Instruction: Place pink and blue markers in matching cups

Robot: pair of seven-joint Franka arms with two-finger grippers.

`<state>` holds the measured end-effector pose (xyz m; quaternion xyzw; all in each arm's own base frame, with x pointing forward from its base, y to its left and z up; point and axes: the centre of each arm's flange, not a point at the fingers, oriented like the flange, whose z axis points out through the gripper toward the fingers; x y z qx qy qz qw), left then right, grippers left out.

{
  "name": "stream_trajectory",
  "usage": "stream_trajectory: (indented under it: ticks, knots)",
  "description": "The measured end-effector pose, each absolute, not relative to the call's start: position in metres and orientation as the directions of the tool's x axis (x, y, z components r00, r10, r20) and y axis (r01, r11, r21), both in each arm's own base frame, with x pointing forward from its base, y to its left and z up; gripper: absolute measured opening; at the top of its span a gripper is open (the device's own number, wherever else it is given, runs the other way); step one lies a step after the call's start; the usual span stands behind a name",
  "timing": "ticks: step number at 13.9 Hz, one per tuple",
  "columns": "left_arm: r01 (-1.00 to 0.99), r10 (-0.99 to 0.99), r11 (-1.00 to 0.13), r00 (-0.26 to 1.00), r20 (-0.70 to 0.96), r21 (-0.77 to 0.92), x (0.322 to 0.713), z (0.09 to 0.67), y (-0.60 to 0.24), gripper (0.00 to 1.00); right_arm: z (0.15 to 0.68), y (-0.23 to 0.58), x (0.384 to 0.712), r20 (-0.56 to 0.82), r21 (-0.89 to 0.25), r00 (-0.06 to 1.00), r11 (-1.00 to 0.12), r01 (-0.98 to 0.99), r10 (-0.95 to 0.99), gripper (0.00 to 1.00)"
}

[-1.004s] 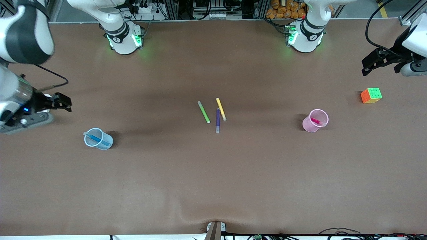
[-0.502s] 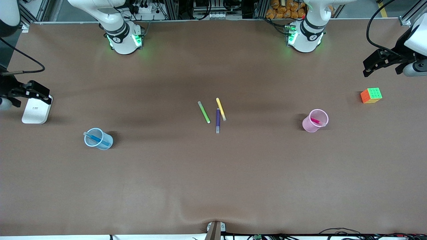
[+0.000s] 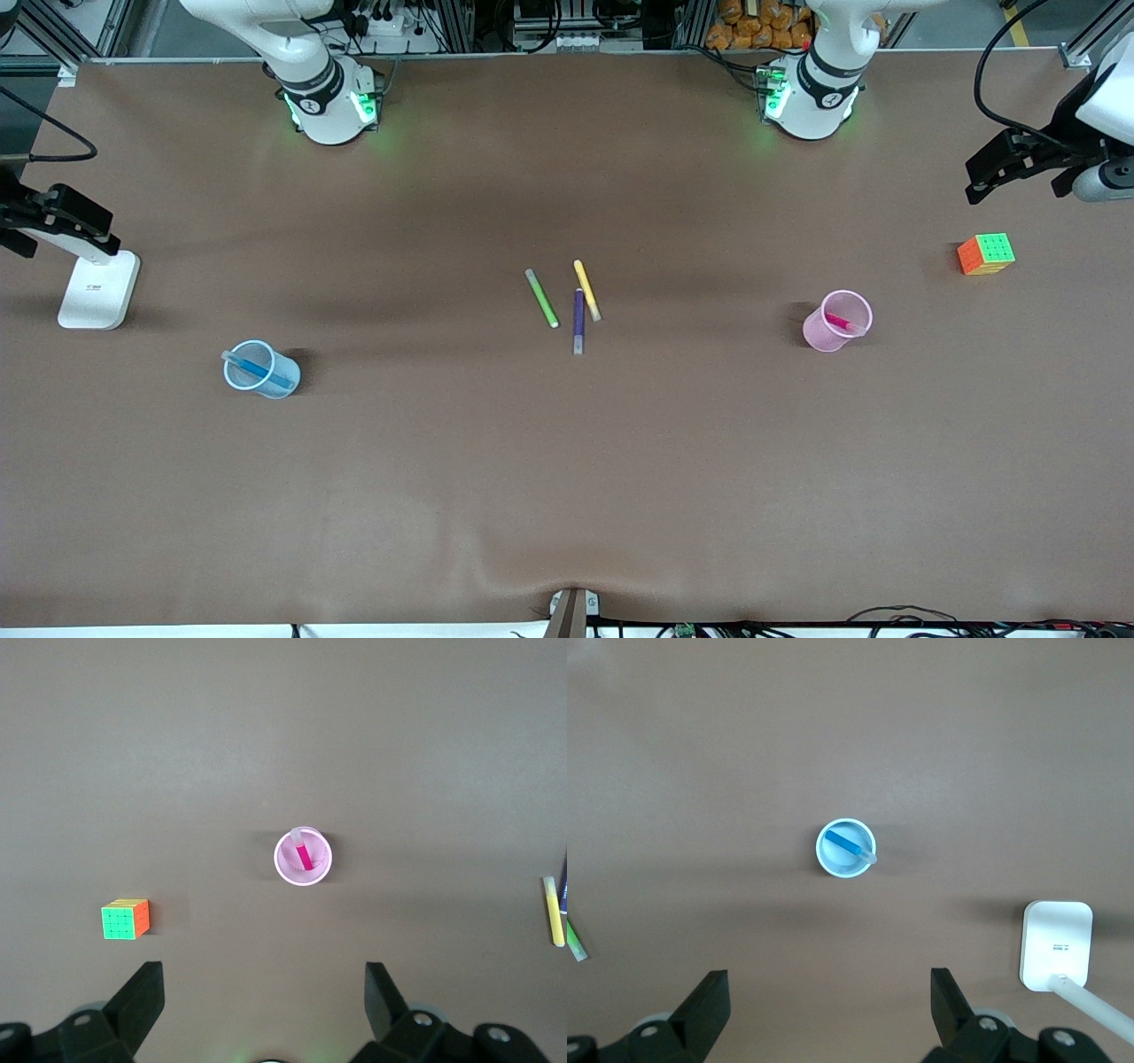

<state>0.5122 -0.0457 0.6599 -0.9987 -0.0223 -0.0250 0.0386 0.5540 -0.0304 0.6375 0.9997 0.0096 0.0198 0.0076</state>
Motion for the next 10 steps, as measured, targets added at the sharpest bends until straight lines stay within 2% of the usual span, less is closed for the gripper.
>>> stream_trajectory:
  ticks: [7, 10]
  knots:
    - [0.048, 0.043, -0.996, 0.997, 0.067, -0.074, 0.512, 0.668, -0.045, 1.0, 0.669, -0.047, 0.529, 0.068, 0.01, 0.998, -1.0, -0.016, -0.015, 1.0]
    - [0.047, 0.043, -0.996, 0.998, 0.048, -0.076, 0.511, 0.665, -0.045, 1.0, 0.667, -0.054, 0.527, 0.063, 0.007, 0.998, -1.0, -0.029, -0.029, 1.0]
